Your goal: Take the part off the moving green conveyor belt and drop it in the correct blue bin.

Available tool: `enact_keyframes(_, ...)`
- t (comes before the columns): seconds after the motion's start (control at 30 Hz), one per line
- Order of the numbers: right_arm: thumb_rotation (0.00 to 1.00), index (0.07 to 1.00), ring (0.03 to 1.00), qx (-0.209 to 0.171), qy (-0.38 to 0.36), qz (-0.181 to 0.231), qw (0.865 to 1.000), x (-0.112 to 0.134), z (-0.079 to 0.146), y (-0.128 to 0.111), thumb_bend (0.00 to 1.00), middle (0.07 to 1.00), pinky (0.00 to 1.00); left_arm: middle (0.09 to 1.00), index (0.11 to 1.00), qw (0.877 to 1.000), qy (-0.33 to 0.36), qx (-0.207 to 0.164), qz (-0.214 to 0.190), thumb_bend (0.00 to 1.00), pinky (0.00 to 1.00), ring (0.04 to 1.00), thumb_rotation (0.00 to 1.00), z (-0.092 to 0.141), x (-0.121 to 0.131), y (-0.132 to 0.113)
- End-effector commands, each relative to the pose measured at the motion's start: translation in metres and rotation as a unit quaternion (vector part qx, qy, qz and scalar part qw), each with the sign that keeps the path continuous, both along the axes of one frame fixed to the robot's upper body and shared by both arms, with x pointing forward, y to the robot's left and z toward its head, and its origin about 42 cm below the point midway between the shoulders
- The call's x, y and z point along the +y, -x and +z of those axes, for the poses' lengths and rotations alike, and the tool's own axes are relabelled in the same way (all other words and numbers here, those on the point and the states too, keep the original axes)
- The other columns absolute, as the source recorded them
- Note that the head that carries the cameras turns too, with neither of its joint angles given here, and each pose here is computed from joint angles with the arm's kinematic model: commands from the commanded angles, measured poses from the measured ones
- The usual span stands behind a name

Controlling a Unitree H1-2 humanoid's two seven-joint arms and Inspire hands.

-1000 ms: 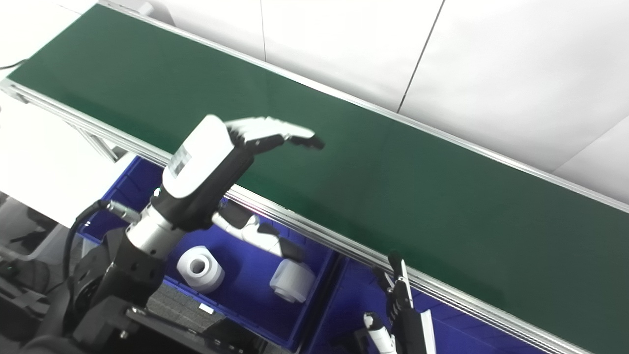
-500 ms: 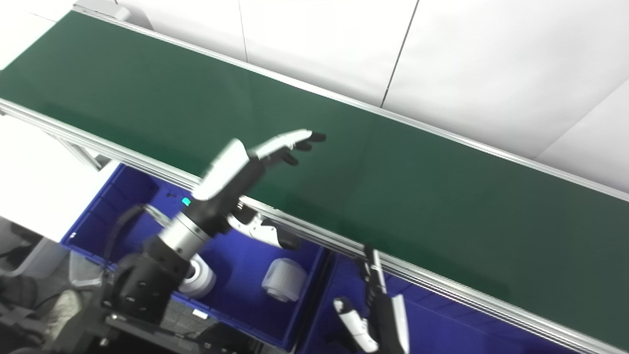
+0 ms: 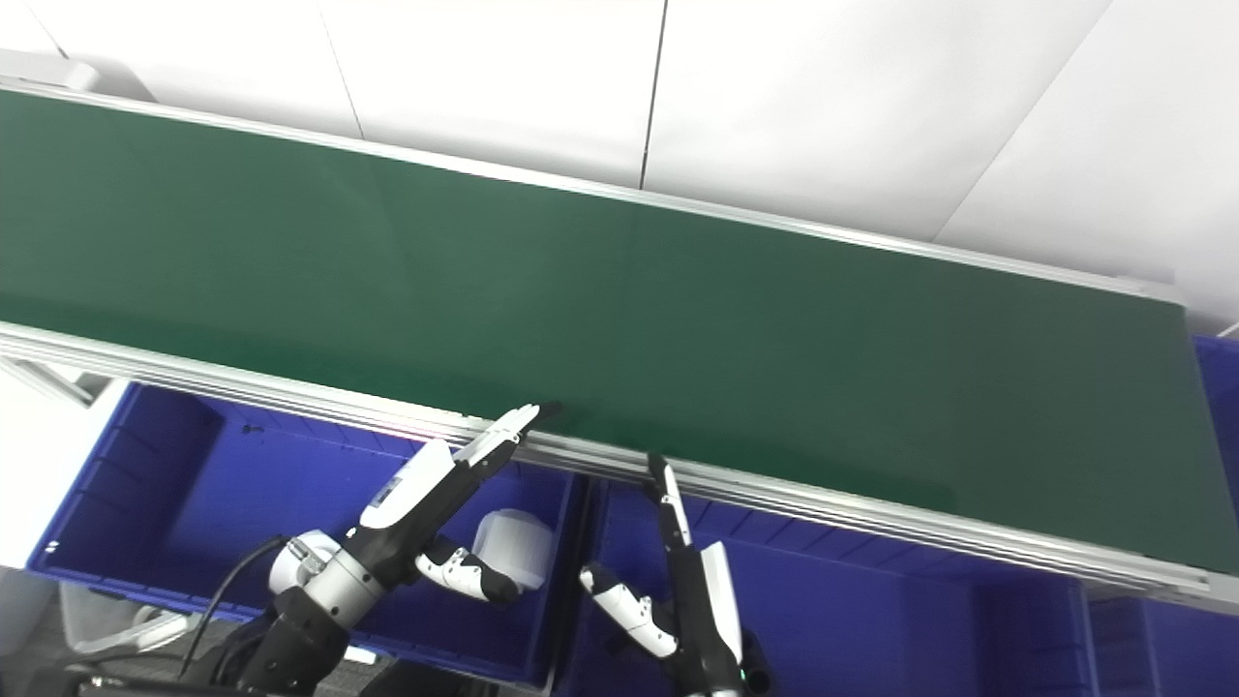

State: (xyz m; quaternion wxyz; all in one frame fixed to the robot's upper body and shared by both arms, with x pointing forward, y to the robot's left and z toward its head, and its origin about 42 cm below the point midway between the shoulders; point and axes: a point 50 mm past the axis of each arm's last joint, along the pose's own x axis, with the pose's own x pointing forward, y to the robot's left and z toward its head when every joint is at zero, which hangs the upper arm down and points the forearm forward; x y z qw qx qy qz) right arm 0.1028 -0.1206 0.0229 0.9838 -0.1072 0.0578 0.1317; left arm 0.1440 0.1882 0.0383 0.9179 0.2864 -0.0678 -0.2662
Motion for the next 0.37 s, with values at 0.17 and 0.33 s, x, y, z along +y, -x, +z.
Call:
enact_keyframes(0.17,0.86,1.000,1.000,-0.021,-0.041,0.000,0.999,0.0446,0.0109,0.0015,0.81,1.000,1.00,1.000,1.000,1.000,-0.008,-0.004,-0.012,1.00,0.97,1.000,0.97,0.0050,0.0028,0.0031)
enact_keyframes(0.33,0.85,1.000,1.000,-0.021,-0.044,-0.001,0.999,0.0443,0.0110,0.0045,0.80,1.000,1.00,1.000,1.000,1.000,-0.003,-0.012,-0.017,1.00,0.99,1.000,0.95,0.0066,0.0009,0.0044)
